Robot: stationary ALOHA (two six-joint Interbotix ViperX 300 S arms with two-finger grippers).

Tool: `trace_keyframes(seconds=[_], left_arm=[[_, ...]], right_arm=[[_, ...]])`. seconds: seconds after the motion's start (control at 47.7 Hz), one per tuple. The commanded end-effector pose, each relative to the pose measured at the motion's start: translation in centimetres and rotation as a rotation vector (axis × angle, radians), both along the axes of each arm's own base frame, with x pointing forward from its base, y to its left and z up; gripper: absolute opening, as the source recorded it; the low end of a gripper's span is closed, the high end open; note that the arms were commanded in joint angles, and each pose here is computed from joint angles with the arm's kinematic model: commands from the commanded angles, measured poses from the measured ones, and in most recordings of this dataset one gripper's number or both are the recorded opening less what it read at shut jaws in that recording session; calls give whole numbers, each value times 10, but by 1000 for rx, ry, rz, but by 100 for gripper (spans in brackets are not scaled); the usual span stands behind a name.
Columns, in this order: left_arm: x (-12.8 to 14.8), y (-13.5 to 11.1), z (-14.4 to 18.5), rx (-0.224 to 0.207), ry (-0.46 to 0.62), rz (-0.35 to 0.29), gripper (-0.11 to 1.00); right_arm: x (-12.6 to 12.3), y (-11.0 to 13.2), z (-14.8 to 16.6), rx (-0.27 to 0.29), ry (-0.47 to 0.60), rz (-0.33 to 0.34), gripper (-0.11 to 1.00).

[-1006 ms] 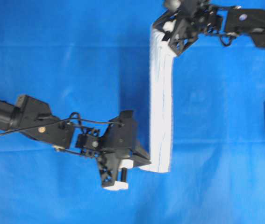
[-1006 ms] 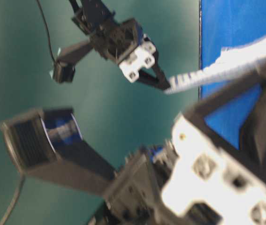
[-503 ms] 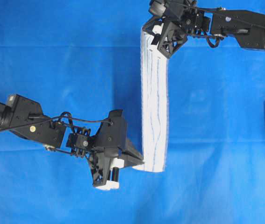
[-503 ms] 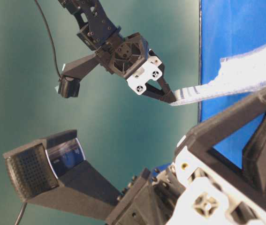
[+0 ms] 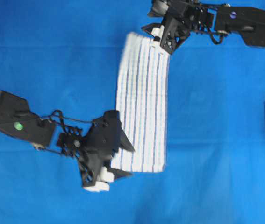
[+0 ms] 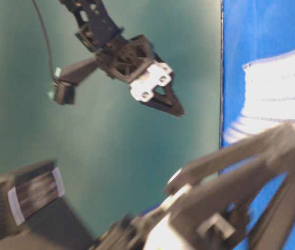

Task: Fold the blue towel.
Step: 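Lay the strip down vertically and open both grippers, then move both grippers toward the top corners of the strip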

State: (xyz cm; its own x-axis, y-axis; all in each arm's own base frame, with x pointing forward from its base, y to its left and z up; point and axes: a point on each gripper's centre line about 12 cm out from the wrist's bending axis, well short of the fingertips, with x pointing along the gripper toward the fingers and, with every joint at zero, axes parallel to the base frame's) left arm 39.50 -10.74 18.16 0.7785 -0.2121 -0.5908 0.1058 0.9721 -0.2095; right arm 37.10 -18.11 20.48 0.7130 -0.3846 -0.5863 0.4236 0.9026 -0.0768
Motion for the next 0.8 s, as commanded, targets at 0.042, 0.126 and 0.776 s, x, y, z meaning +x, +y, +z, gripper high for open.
trace_keyframes(seconds=[0.042,0.126,0.776], left_arm=[[-15,11,29,-4,-37,13,67],[-24,23,35,-7,-54,36,67],[-103,97,73,93,-477,160,67]], right_arm=[[-11,10,27,-29,-63,13,56],[-22,20,32,-31,-76,25,56],[-91,149,54,80,-354,311,56]])
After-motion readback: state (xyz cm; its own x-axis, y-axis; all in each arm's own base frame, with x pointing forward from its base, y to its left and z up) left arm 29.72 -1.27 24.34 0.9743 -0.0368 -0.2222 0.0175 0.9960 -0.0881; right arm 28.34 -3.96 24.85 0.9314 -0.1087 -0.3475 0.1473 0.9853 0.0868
